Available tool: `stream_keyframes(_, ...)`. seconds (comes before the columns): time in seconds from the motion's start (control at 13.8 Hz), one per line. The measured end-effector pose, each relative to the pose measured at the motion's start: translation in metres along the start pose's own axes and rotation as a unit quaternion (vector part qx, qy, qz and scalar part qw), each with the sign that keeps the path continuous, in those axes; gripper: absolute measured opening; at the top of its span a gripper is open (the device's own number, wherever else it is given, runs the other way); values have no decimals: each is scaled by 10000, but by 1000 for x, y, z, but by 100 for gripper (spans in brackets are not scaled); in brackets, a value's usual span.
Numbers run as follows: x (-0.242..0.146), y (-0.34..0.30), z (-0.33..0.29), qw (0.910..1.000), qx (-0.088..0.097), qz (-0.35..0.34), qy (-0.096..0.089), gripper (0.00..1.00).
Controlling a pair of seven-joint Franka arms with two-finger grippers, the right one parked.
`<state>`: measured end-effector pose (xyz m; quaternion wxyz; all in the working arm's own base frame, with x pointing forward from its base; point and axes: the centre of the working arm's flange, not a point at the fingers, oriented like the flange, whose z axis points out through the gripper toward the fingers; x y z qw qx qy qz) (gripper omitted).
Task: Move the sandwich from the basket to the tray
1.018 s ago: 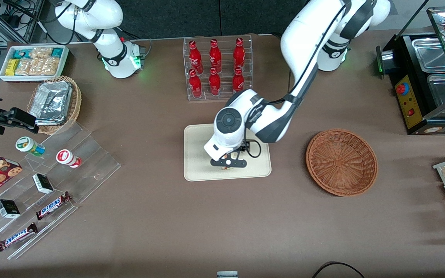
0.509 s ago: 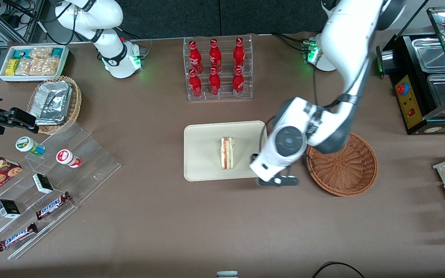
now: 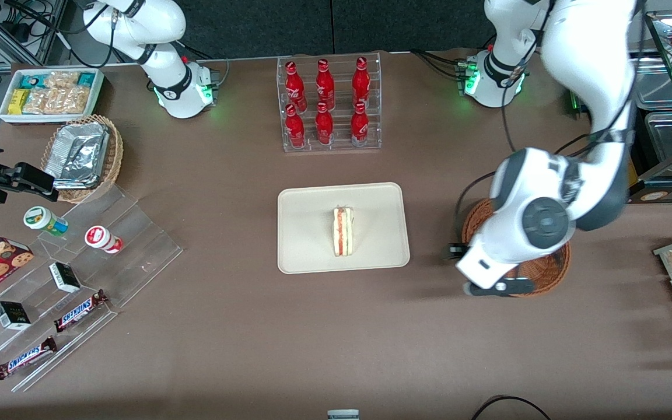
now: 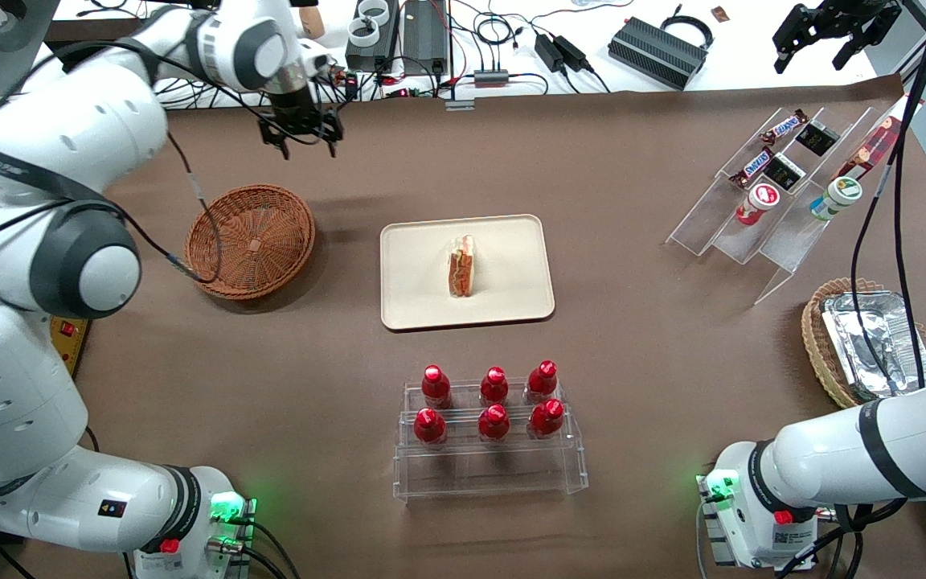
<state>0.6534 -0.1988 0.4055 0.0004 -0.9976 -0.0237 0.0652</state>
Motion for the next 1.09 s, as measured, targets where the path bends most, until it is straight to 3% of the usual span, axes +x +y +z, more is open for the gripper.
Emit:
stream_keyframes(0.44,-26,-90,-64,9996,50,137,-244,100)
stream_keyframes(0.73,-67,-137,-105,9995,68,115,-275,100)
stream_keyframes(1.09,-123,-147,-166,9993,149,192,-278,100)
